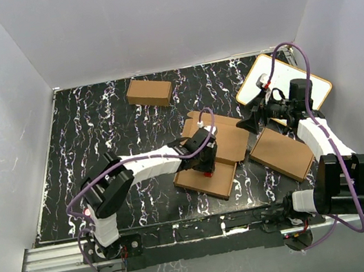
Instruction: Fold the paper box
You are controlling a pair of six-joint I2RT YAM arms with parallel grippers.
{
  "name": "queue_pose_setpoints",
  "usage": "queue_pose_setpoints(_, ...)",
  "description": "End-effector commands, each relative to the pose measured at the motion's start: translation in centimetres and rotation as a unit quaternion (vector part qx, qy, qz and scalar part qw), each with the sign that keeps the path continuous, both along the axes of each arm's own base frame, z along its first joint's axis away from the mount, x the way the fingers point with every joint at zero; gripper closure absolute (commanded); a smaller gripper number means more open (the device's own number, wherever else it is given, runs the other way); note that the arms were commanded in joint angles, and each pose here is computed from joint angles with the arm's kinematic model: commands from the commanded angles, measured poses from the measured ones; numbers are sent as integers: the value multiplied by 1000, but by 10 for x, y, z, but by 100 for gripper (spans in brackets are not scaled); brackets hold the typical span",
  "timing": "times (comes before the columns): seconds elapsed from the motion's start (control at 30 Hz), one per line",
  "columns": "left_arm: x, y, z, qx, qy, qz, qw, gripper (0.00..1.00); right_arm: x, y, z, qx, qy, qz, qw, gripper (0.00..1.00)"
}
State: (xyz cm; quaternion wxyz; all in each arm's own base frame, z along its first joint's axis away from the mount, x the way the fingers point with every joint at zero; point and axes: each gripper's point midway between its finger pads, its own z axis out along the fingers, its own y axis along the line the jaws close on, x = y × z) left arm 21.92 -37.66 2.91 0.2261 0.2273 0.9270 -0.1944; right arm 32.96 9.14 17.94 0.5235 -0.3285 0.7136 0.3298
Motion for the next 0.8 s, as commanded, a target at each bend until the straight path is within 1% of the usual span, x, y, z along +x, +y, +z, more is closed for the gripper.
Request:
queue_pose_setpoints(0.0,0,13,-2,57,-1,25,998,74,5,-1,16,-5,-45,7,999,2)
queue_pose_setpoints(0.13,-1,12,-1,66,0,30,997,62,5,-2,16,-5,-45,7,999,2)
queue_pose_setpoints(0.17,-1,11,0,67,-1,32,997,56,5,-2,17,-5,-45,7,999,2)
queue_pose_setpoints(0.27,-1,10,4,62,-2,36,997,49,5,-2,17,-5,-46,7,999,2)
queue_pose_setpoints(0.4,-1,6,16,41,-10,38,998,47,5,-2,17,-4,-45,8,999,2)
queue_pose_setpoints(0.5,0,3,32,10,-26,36,999,47,4,-2,17,-4,-46,8,999,2)
queue_pose_setpoints(0.57,1,1,50,-21,-44,31,998,47,3,-2,18,-2,-47,10,999,2)
queue_pose_setpoints(0.7,5,5,82,-71,-102,11,992,46,1,-3,22,1,-53,13,999,2)
queue_pose_setpoints(0.77,11,12,98,-83,-149,2,985,43,-1,-3,25,3,-58,17,998,2)
